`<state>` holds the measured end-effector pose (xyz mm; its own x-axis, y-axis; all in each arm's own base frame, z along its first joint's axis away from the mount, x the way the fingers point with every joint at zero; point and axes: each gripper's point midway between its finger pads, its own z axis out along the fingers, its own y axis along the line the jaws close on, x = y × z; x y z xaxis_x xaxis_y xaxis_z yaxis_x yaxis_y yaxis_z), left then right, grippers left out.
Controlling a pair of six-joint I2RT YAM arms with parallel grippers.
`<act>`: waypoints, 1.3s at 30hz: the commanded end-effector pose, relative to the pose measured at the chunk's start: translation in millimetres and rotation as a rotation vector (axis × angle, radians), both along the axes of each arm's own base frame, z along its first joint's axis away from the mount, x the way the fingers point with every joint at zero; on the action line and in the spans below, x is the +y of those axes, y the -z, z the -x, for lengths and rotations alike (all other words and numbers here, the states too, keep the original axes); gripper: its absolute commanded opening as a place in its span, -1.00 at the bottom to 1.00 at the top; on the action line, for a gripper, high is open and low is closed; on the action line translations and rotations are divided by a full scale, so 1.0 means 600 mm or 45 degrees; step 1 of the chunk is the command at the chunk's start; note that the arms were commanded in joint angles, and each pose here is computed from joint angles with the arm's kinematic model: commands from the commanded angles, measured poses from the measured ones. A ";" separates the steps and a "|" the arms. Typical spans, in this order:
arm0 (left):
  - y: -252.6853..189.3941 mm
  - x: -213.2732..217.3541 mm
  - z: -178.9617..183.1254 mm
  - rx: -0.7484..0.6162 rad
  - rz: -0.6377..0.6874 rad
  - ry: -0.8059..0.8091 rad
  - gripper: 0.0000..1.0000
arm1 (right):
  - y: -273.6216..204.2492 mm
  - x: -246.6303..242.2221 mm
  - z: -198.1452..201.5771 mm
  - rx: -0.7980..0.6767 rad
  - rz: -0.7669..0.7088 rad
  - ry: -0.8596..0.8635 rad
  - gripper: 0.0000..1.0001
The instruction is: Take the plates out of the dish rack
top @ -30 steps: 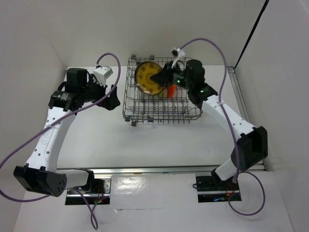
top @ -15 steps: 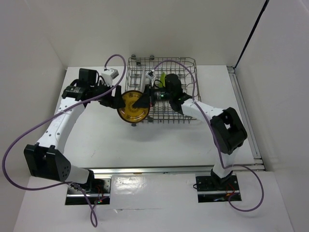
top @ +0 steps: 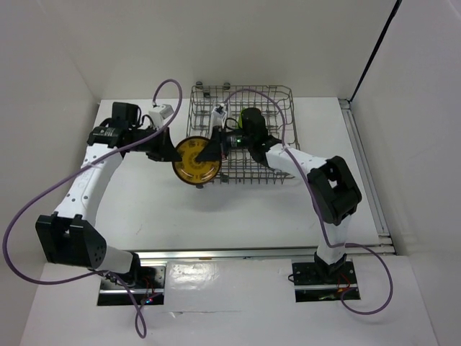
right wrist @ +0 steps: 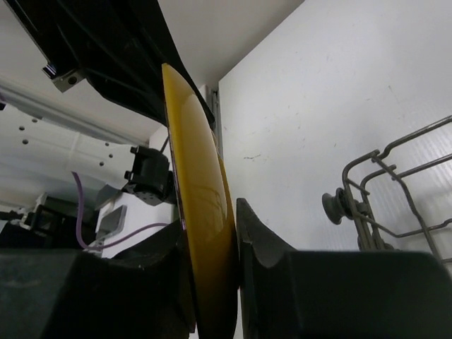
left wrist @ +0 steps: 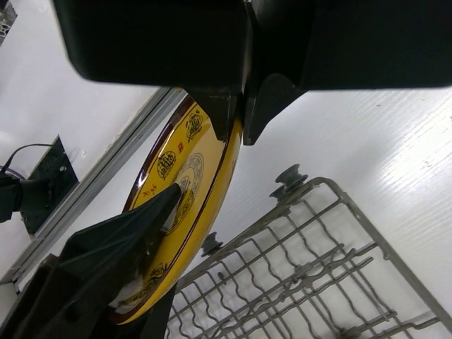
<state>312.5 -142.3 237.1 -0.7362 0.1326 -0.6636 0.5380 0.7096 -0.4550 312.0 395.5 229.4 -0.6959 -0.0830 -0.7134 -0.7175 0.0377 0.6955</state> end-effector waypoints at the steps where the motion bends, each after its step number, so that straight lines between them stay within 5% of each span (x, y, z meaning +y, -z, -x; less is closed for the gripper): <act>1: -0.018 0.012 -0.008 -0.048 0.028 0.012 -1.00 | -0.040 0.024 -0.010 -0.073 0.011 0.026 -0.37; 4: -0.030 0.048 -0.028 -0.104 0.037 -0.085 -1.00 | -0.039 0.028 -0.037 -0.100 0.078 0.096 0.21; 5: -0.029 0.064 -0.034 -0.084 0.061 -0.144 -1.00 | -0.048 0.029 -0.045 -0.108 0.081 0.122 0.57; 10: -0.023 0.131 -0.066 -0.039 0.147 -0.341 -1.00 | -0.056 0.007 -0.106 -0.089 0.160 0.373 0.82; 15: 0.020 0.233 -0.131 0.013 0.142 -0.655 -1.00 | -0.122 -0.063 -0.205 -0.245 0.376 0.848 0.82; 20: 0.148 0.259 -0.177 0.258 0.176 -0.720 -1.00 | -0.091 -0.219 -0.305 -0.152 0.654 1.330 0.82; 32: 0.332 0.286 -0.216 0.563 0.146 -0.735 -1.00 | 0.045 -0.354 -0.392 0.037 0.933 1.549 0.74; 39: 0.356 0.288 -0.210 0.645 0.128 -0.733 -0.19 | 0.143 -0.365 -0.407 0.139 1.094 1.573 0.61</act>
